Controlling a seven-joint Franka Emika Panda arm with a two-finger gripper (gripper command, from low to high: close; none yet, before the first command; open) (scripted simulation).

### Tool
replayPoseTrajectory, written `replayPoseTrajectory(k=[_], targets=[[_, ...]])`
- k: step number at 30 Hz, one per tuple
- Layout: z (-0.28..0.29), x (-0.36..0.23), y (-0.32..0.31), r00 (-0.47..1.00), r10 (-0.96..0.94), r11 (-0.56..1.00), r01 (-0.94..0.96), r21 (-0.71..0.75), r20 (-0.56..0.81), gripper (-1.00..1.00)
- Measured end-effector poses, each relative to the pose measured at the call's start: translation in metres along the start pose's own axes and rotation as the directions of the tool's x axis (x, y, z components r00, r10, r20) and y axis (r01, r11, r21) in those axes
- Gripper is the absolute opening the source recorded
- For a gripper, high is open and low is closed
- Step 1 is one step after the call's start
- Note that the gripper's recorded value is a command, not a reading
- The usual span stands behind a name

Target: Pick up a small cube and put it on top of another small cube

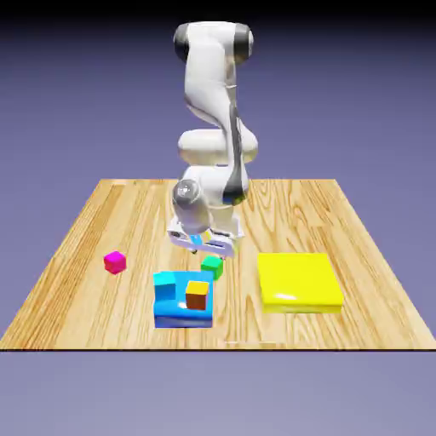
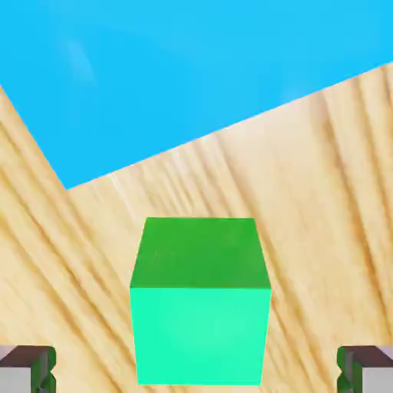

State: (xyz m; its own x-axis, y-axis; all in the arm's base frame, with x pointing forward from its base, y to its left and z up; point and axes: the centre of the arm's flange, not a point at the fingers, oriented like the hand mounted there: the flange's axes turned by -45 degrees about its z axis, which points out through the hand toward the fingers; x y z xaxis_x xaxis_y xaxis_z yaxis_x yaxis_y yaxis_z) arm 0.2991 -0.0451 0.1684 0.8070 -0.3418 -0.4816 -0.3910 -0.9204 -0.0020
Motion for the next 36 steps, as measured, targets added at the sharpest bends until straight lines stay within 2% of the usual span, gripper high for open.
replayPoseTrajectory(k=[5,6,8,14,17,22,29,36], targets=[[0.056,0.007,0.000,1.000,-0.003,1.000,0.003,-0.004,0.000,0.00],[0.057,0.007,0.000,1.000,-0.003,1.000,0.003,-0.004,0.000,-1.00],[0.057,0.007,0.000,1.000,-0.003,1.000,0.003,-0.003,0.000,-1.00],[-0.010,-0.003,-0.001,1.000,-0.005,1.000,0.005,-0.002,0.000,-1.00],[-0.006,0.001,-0.030,0.990,-0.103,0.995,0.104,-0.007,0.094,-1.00],[-0.028,0.031,-0.061,0.976,-0.077,0.994,0.061,0.087,0.202,-1.00],[-0.110,0.078,-0.009,0.930,0.340,0.903,-0.364,0.229,0.141,-1.00],[-0.195,0.101,0.079,0.682,0.706,0.584,-0.712,0.391,0.189,-1.00]])
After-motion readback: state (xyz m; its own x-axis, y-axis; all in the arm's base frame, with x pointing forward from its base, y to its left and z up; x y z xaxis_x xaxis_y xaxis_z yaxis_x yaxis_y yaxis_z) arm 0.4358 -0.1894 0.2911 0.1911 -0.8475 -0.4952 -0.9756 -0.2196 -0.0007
